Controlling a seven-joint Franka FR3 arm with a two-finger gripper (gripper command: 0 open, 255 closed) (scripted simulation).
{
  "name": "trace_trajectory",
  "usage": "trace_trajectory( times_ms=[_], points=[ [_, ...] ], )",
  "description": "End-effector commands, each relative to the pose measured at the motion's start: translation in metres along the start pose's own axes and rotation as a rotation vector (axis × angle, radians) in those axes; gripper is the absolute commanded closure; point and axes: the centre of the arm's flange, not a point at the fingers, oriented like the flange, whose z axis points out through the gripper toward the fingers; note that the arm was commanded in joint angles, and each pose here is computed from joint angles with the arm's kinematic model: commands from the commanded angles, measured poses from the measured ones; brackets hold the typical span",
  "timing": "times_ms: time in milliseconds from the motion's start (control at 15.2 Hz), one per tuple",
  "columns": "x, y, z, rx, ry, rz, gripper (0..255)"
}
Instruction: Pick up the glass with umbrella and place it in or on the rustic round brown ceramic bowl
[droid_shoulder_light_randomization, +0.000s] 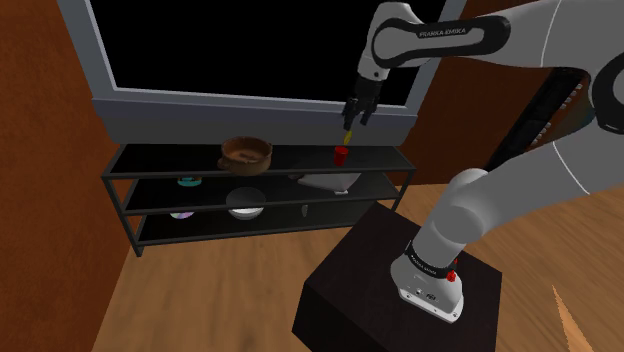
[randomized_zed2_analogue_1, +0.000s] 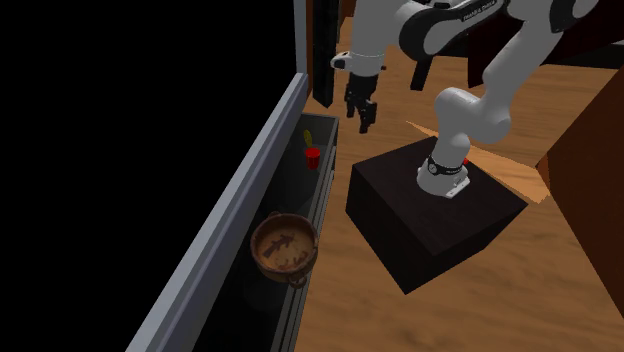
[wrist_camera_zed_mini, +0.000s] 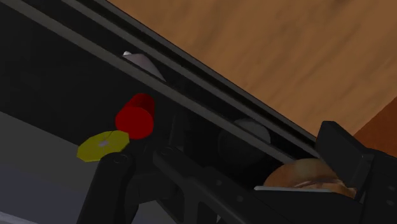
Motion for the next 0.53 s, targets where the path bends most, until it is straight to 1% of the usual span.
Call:
trace_trajectory(
  times_ms=[0,462],
  points=[
    [0.012,0.014,0.019,-0.006,-0.001,-0.004,0],
    [0.051,0.068,0.082,-0.025,-0.01,-0.014,0]
  ],
)
